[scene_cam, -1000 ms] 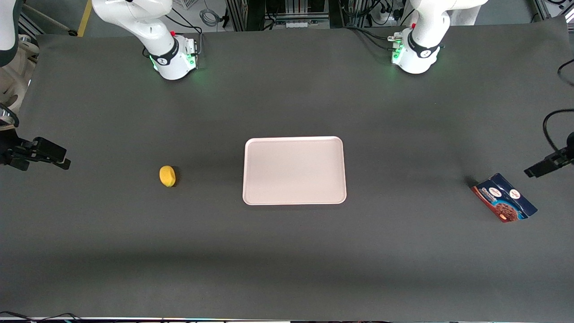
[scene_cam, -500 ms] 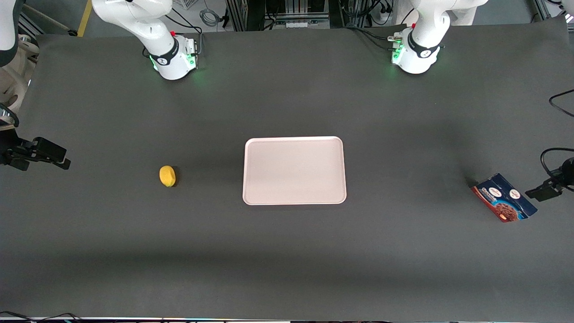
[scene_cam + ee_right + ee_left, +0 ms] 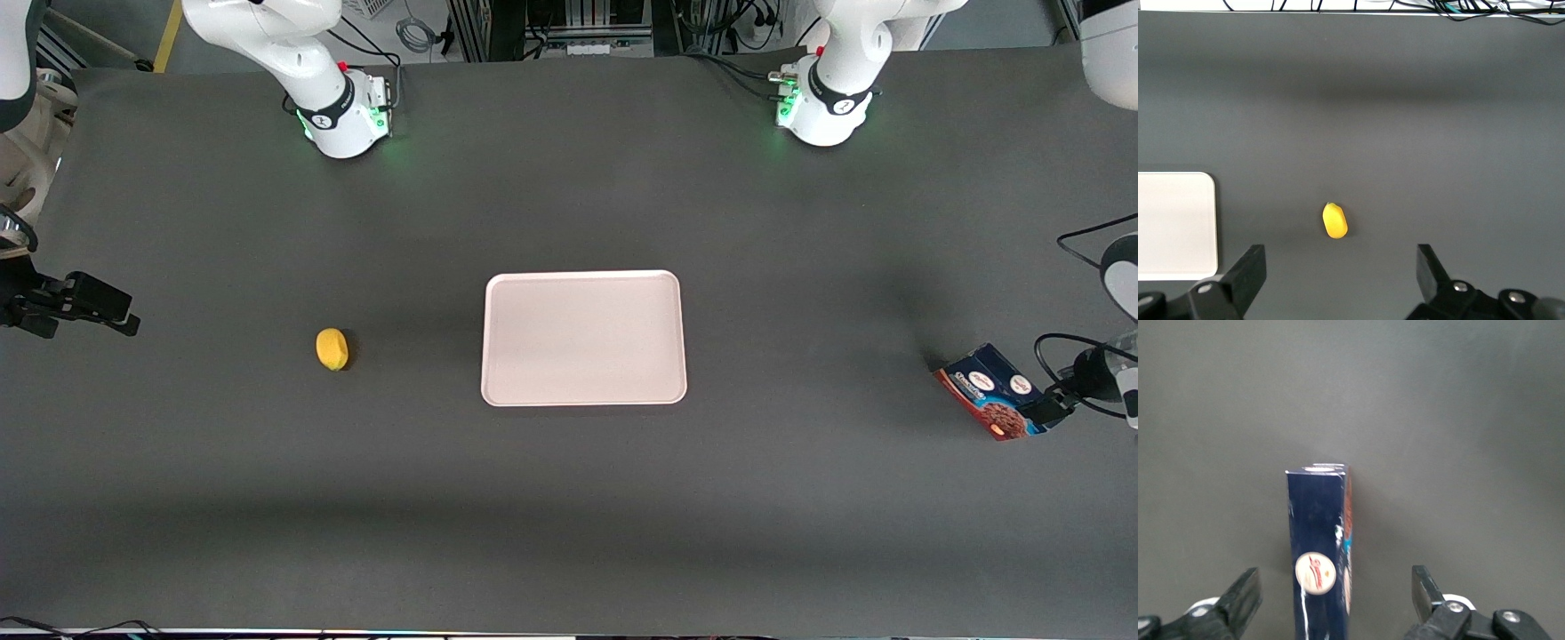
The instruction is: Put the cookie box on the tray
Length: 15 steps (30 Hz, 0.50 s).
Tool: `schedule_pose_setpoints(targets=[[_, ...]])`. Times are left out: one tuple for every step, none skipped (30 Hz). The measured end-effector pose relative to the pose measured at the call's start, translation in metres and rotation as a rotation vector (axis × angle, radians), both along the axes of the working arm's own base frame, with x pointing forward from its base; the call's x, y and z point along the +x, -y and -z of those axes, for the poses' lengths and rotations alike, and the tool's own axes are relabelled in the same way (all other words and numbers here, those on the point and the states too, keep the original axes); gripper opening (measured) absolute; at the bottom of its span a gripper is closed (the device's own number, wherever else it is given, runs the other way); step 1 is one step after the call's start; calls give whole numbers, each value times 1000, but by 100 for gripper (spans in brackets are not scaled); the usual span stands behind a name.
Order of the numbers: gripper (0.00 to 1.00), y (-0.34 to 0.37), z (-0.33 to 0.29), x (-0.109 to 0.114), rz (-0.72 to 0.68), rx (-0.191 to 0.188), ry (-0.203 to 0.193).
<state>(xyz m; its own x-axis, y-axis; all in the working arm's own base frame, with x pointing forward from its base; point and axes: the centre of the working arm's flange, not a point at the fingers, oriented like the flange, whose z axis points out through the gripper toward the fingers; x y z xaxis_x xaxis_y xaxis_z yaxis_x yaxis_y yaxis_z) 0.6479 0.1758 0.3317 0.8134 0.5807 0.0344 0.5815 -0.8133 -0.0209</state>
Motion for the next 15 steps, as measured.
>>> schedule_pose_setpoints(targets=[[100, -2, 6, -1, -1, 1, -2], [100, -4, 11, -2, -2, 3, -4], [100, -7, 16, -3, -3, 3, -6], [100, -9, 20, -4, -8, 1, -6], [100, -10, 23, -4, -14, -2, -6], [100, -12, 27, -5, -19, -6, -5], [100, -13, 30, -6, -22, -9, -3], [100, -15, 33, -7, -25, -11, -1], [100, -15, 36, -7, -27, -13, 3], [100, -16, 39, -8, -29, -16, 6], [100, -16, 42, -8, -32, -18, 10], [100, -16, 44, -9, -35, -22, 13], [100, -16, 47, -9, -38, -27, 14], [100, -16, 51, -10, -41, -32, 13], [100, -16, 54, -10, -42, -37, 13]])
